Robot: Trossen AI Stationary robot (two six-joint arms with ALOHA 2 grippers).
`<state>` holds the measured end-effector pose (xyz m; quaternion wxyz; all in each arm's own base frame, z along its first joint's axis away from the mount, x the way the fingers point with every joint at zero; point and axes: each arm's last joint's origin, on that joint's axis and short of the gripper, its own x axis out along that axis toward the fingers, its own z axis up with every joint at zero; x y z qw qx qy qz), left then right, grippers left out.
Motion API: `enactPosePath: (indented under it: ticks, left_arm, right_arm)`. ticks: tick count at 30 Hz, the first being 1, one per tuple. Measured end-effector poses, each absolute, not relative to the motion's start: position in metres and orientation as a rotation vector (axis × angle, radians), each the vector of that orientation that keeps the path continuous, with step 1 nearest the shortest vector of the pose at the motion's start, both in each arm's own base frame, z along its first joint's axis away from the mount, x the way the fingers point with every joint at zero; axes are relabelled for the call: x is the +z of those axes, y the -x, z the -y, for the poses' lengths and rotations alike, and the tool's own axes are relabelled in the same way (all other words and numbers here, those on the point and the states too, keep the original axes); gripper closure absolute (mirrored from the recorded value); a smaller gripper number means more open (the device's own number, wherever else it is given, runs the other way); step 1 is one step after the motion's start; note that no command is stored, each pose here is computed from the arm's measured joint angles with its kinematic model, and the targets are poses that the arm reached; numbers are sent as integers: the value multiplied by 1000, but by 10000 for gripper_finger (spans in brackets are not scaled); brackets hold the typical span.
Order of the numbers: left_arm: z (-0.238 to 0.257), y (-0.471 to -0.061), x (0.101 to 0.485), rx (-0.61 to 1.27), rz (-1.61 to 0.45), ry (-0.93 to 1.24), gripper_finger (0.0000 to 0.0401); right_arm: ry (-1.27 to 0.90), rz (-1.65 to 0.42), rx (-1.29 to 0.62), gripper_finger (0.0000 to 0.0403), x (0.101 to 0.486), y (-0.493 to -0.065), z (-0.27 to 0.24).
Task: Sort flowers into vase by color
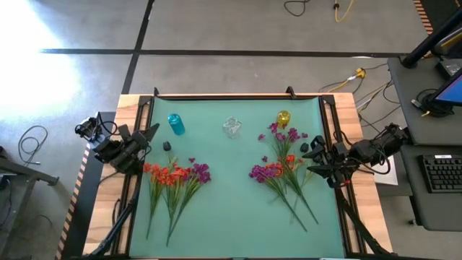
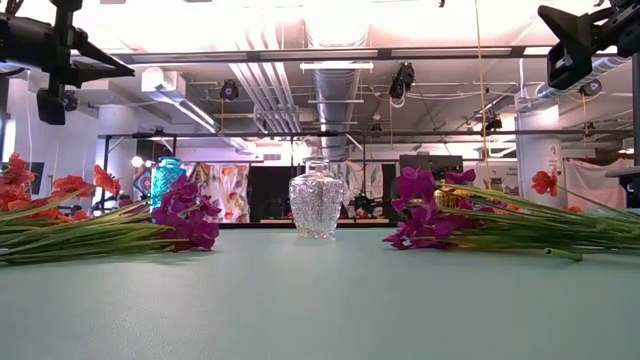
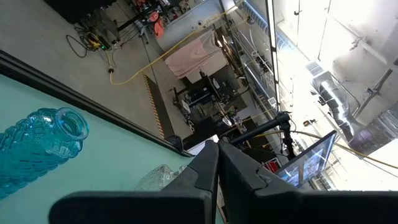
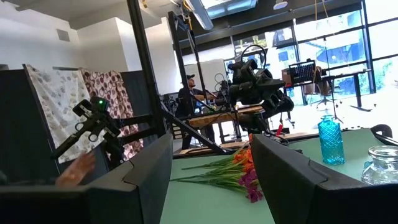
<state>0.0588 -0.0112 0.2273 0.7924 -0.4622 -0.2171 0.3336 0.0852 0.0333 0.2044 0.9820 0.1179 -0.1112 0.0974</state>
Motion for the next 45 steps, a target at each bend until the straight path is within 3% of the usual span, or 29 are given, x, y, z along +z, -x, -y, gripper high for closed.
enactPosePath:
  ticks: [14, 18, 25, 45]
  left_arm:
    - [11, -59, 227, 688, 530, 1141, 401]
    - [11, -59, 227, 694, 518, 1115, 401]
    - [11, -59, 227, 703, 499, 1070, 401]
    - [11, -59, 227, 703, 498, 1068, 401]
  right_arm:
    - [-210, 228, 186, 193, 205, -85, -33]
    - [-377, 218, 197, 193, 205, -85, -33]
    - [-363, 300, -95, 193, 209, -85, -24]
    - [-288, 313, -120, 193, 211, -84, -23]
